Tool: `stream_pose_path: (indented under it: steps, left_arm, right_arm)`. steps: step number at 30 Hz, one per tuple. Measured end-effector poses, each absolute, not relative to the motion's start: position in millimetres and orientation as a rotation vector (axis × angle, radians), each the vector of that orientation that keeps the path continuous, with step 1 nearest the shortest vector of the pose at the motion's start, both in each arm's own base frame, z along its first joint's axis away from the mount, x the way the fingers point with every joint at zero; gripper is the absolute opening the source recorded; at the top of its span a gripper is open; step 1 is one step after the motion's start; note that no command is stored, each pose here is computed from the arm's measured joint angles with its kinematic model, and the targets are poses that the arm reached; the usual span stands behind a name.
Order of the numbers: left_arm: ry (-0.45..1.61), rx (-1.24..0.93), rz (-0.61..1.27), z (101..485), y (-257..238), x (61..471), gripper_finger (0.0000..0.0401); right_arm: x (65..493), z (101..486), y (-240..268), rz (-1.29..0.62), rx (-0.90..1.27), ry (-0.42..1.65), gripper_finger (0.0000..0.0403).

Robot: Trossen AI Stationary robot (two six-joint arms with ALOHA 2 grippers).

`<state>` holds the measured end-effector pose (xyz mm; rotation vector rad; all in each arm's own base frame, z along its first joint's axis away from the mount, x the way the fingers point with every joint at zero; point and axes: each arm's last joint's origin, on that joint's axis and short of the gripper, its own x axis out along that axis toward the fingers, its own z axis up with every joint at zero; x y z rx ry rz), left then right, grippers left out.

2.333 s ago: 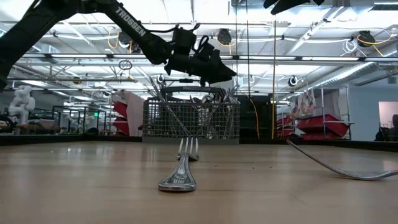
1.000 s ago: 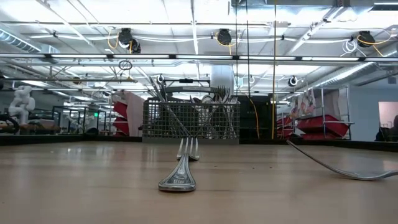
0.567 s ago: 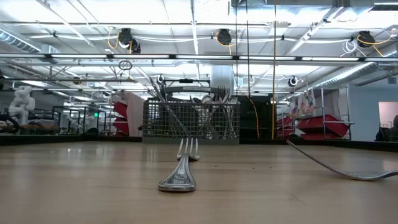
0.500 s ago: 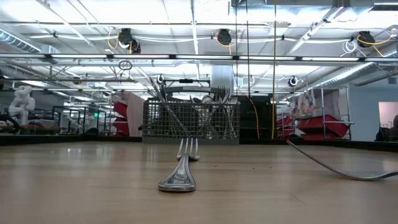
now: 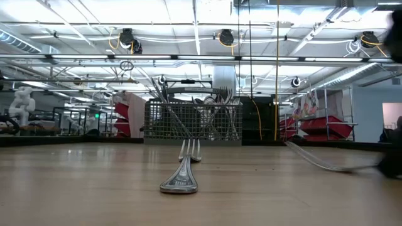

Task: Sort silverware
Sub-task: Put the silver fork into the utensil holder

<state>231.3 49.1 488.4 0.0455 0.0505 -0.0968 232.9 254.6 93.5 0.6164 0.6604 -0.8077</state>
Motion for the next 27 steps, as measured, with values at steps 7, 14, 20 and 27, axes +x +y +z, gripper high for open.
stream_pose_path:
  steps: [7, 14, 20, 27]
  left_arm:
    - [0.091, 0.029, 0.012, 476.4, 67.4, 232.3, 0.0216]
    - [0.157, -0.071, 0.039, 438.8, 89.7, 240.6, 0.0216]
    - [0.132, -0.157, -0.019, 384.7, 99.8, 255.4, 0.0216]
    - [-0.059, -0.31, -0.052, 329.5, 104.0, 273.5, 0.0216]
  right_arm:
    - [252.8, 140.7, 211.5, -0.899, 0.531, 0.431, 0.0002]
    - [262.7, 206.0, 169.9, -0.901, 0.389, 0.221, 0.0001]
    - [258.8, 263.9, 141.5, -0.905, 0.269, 0.107, 0.0001]
    - [260.2, 301.8, 112.9, -0.939, 0.147, 0.115, 0.0]
